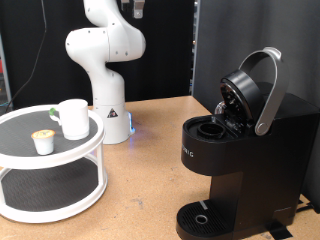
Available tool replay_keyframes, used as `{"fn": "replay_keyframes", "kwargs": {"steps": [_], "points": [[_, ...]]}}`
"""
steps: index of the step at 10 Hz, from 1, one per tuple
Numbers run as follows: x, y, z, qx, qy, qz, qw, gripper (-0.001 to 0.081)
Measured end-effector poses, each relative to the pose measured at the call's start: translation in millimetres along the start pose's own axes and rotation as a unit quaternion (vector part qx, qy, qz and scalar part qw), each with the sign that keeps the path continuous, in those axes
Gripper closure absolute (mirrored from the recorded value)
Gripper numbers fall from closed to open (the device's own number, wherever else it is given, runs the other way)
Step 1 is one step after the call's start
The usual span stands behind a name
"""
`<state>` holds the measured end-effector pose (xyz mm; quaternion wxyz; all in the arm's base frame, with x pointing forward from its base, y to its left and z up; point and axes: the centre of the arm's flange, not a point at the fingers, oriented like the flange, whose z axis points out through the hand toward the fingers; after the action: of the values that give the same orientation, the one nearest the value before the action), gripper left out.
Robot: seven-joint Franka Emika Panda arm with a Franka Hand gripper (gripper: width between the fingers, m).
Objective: Make a cup of coffee with the keurig machine
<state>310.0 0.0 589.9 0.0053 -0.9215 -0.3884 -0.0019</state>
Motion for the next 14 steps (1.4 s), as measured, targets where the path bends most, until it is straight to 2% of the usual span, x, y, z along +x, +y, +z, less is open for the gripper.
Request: {"fn": "replay_keyframes", "kwargs": {"steps": [3, 5, 7, 10, 13, 14], "points": [[-4, 5, -1, 0.001, 0.006, -0.005, 1.0, 0.0003], [-19, 20, -2, 0.002, 0.02, -0.018, 0.9996, 0.0003], [-42, 44, -4, -0.011, 0.029, -0.039, 0.9987, 0.0003], [-47, 50, -2, -0.01, 0.034, -0.043, 0.9984, 0.0003], [-77, 73, 1, 0.002, 0.065, -0.039, 0.9971, 0.0003], [-90, 83, 5, 0.003, 0.063, -0.037, 0.9974, 0.0003]]}}
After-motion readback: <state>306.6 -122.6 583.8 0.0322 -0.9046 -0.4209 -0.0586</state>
